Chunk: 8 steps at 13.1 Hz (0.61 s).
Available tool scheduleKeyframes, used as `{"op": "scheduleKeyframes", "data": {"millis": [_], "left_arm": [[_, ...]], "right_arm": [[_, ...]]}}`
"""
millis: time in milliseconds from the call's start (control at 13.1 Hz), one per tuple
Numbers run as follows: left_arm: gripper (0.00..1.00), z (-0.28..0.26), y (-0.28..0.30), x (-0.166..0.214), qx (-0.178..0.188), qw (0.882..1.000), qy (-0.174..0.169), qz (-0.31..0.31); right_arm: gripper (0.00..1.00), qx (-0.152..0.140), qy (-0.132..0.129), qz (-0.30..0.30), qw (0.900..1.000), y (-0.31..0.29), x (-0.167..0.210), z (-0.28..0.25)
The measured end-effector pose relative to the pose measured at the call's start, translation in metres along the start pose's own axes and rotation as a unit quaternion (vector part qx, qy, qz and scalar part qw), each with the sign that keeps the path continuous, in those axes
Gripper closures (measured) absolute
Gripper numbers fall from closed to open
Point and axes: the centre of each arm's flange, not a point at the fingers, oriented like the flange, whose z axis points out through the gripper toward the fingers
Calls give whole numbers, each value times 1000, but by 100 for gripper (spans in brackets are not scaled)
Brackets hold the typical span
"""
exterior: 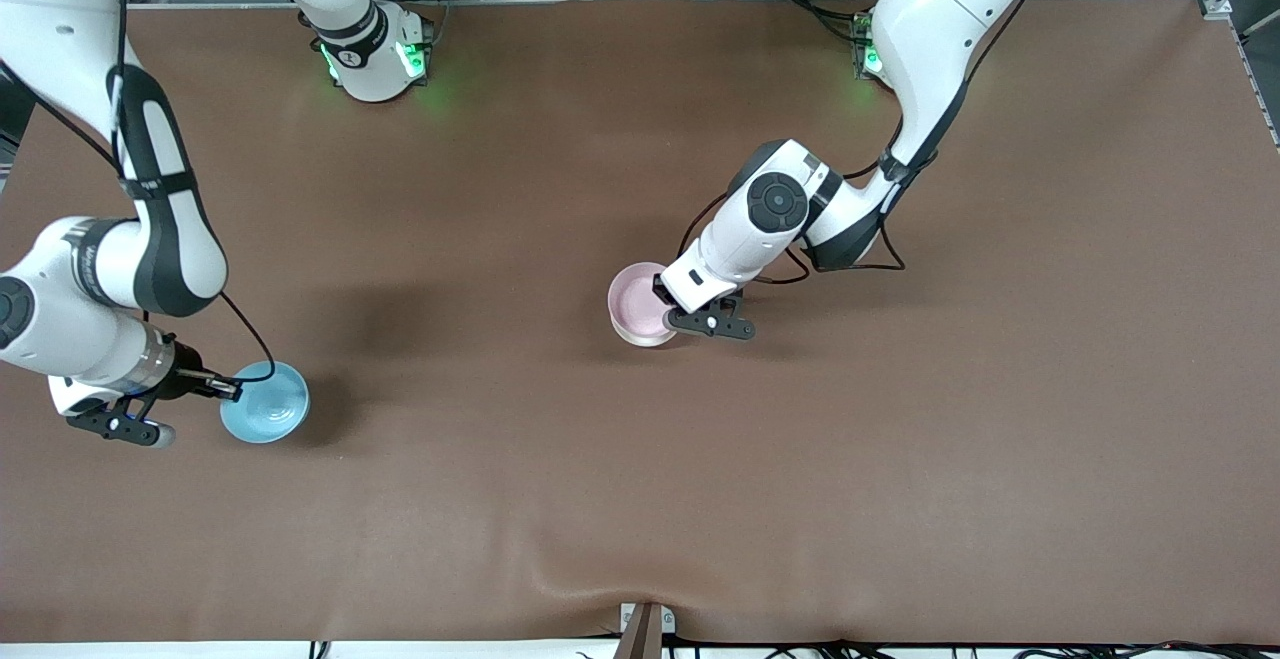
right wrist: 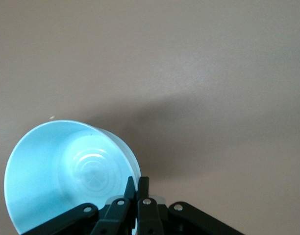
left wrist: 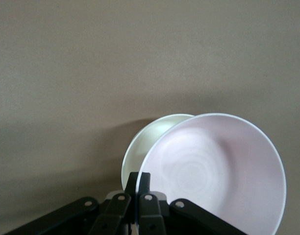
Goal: Stack pink and blue bowls on white bowl
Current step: 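Lower the pink bowl into the white bowl while the right gripper lifts blue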
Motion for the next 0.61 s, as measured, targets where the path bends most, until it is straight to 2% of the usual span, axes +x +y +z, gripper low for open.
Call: {"op": "scheduleKeyframes", "data": {"millis": [76,153,229,610], "left_arm": [[92,2,0,2,-1,1000,0,-1],[91,2,0,3,-2,1000,0,-2],[85,2,0,4,-2,1000,1,-5],[33,-19,5,17,-5,1000,11,-28]], "right_arm": [[97,0,-4,-8,1000,-11,-4,-11],[97,1,-5,-13,1000,-22,-7,-21],[97,1,-6,-14,1000,-35,-11,-31],[97,4,-8,10,1000,-121,-40,-66]]}}
